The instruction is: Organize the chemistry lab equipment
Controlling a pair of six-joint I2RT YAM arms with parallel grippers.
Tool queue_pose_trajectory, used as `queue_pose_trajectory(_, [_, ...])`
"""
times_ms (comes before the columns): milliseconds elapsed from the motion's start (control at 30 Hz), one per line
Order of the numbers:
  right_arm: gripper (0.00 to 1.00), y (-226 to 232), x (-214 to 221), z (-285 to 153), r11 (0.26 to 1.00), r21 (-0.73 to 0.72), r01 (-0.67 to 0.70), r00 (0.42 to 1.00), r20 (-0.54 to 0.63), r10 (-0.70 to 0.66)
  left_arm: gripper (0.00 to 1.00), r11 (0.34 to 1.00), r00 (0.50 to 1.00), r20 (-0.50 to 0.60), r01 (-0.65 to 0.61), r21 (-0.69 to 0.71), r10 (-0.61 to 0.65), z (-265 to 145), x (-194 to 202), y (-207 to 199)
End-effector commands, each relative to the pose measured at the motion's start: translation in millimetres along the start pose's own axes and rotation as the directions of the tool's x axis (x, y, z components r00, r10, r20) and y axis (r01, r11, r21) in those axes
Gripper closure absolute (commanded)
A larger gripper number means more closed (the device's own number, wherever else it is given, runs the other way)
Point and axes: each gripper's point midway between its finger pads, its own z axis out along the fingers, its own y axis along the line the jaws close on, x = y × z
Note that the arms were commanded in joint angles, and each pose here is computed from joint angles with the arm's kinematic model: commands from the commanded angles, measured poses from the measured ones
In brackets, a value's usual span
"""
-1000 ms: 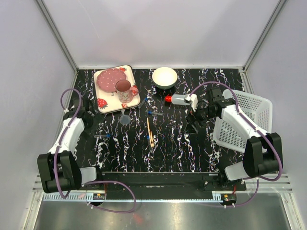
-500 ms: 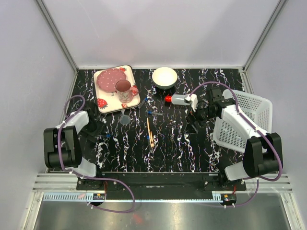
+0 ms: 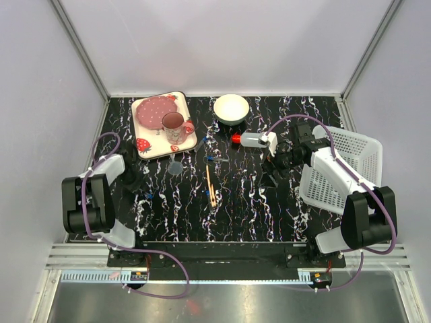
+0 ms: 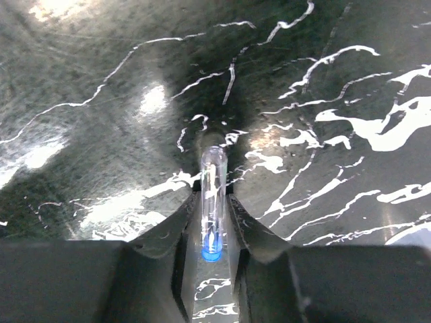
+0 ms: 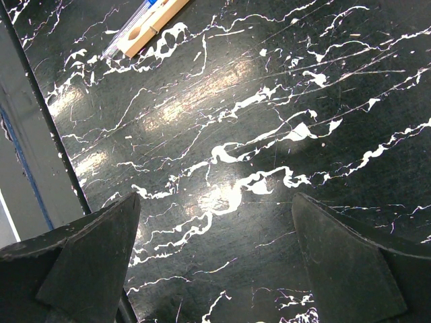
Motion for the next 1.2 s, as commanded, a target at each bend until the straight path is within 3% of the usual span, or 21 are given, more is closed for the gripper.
queue_pose_trajectory(0, [0.00,1,-5,-3,0.999,0.002,0.036,0.999,0.019,-0.036,0.81,0.995,0.999,0.009,-0.032,0.096,0.031,4,1,-17])
queue_pose_trajectory(100, [0.00,1,-5,-3,0.999,-0.001,0.033,0.999,0.018,-0.033,0.90,0.987,0.997,0.015,-0.072,0.143,0.071,-3,5,-19])
queue_pose_trajectory(233, [0.00,2,-4,-2,0.999,-0.005,0.033,0.999,0.018,-0.033,0.93,0.967,0.990,0.025,-0.138,0.213,0.136,-13,15,-18])
queue_pose_trajectory(333, [0.00,4,-5,-2,0.999,-0.012,0.035,0.999,0.024,-0.034,0.94,0.914,0.976,0.080,-0.217,0.343,0.202,-40,20,-29])
queue_pose_trajectory(433, [0.00,8,-8,-4,0.999,-0.026,0.046,0.998,0.043,-0.045,0.94,0.819,0.945,0.141,-0.328,0.471,0.297,-69,30,-42])
queue_pose_trajectory(633, [0.00,30,-22,-12,0.987,-0.085,0.137,0.983,0.131,-0.125,0.89,0.503,0.837,0.208,-0.483,0.717,0.506,-125,78,-63])
queue_pose_trajectory(667, [0.00,34,-24,-13,0.981,-0.091,0.174,0.977,0.144,-0.160,0.88,0.414,0.796,0.203,-0.492,0.766,0.570,-136,97,-65])
queue_pose_trajectory(800, [0.00,55,-36,-26,0.922,-0.089,0.377,0.912,0.213,-0.352,0.89,0.200,0.665,0.227,-0.501,0.842,0.711,-166,148,-73])
queue_pose_trajectory(900, [0.00,71,-38,-36,0.838,-0.123,0.532,0.835,0.240,-0.495,0.89,0.020,0.535,0.247,-0.445,0.896,0.808,-198,196,-78])
queue_pose_trajectory(933, [0.00,74,-42,-38,0.793,-0.134,0.594,0.794,0.254,-0.552,0.89,-0.045,0.462,0.261,-0.427,0.903,0.847,-204,219,-76])
queue_pose_trajectory(1000, [0.00,88,-48,-42,0.774,-0.201,0.601,0.793,0.270,-0.546,0.88,-0.140,0.391,0.306,-0.400,0.906,0.868,-223,239,-80])
queue_pose_trajectory(1033, [0.00,97,-49,-39,0.729,-0.227,0.646,0.760,0.276,-0.588,0.89,-0.173,0.327,0.304,-0.372,0.912,0.895,-224,258,-78])
queue_pose_trajectory(1100, [0.00,108,-45,-34,0.689,-0.271,0.673,0.740,0.228,-0.633,0.89,-0.233,0.266,0.331,-0.342,0.911,0.905,-236,273,-81])
queue_pose_trajectory(1167, [0.00,127,-39,-24,0.605,-0.319,0.730,0.677,0.215,-0.703,0.89,-0.256,0.196,0.325,-0.310,0.916,0.925,-235,292,-80])
